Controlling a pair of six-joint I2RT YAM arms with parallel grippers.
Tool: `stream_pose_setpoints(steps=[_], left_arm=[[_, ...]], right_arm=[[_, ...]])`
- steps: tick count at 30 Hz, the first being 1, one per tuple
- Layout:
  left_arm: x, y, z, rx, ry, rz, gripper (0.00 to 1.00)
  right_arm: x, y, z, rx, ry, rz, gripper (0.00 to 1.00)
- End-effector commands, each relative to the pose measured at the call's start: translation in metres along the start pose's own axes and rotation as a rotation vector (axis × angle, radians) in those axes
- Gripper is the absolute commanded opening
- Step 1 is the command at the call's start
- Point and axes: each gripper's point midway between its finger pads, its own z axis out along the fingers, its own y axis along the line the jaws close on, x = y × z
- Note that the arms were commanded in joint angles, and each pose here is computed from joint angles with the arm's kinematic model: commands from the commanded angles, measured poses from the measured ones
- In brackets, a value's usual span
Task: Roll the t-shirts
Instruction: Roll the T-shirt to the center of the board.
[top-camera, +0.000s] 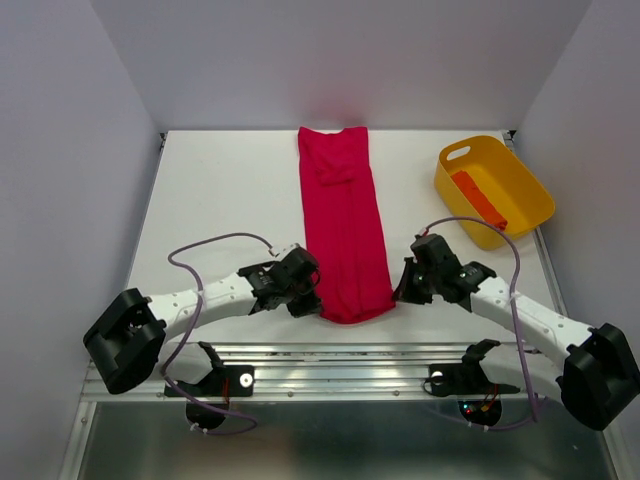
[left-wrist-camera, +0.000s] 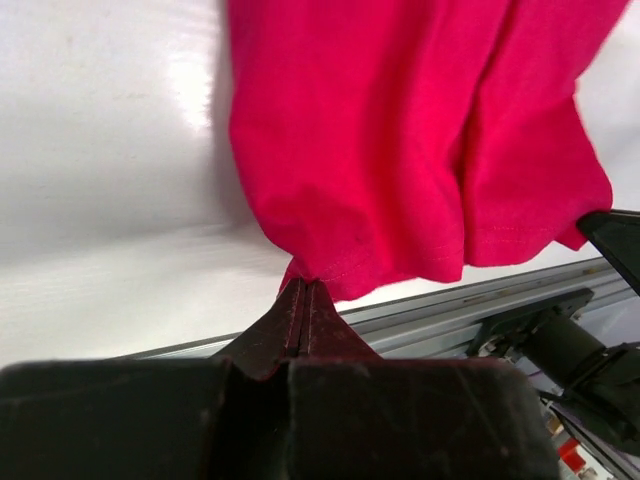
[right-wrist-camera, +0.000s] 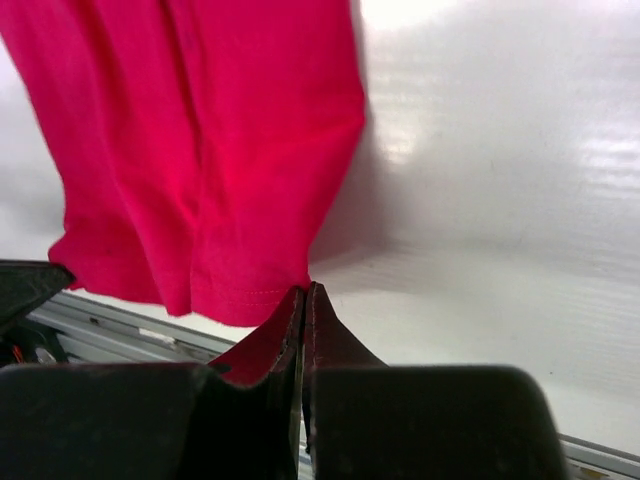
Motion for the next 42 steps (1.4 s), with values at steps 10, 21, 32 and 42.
stream_pose_setpoints(steps=[10,21,32,42], left_arm=[[-0.061,-0.036,-0.016,0.051,-0.189,-0.012,0.00],[-0.107,-0.045,0.001,0.034,-0.251,-0.008,0.00],[-0.119,-0.036,0.019,-0.012,-0.244,-0.007,0.00],[-0.142,-0.024,0.011,-0.064,-0.312,-0.020,0.65]], right_arm=[[-0.072,0.017,-0.010,0.102,-0.222,-0.057,0.01],[-0.100,0.030,0.018,0.130,-0.259,-0.092,0.01],[-0.120,0.034,0.037,0.149,-0.279,-0.106,0.01],[-0.140,0.045,0.023,0.127,-0.342,-0.112,0.55]])
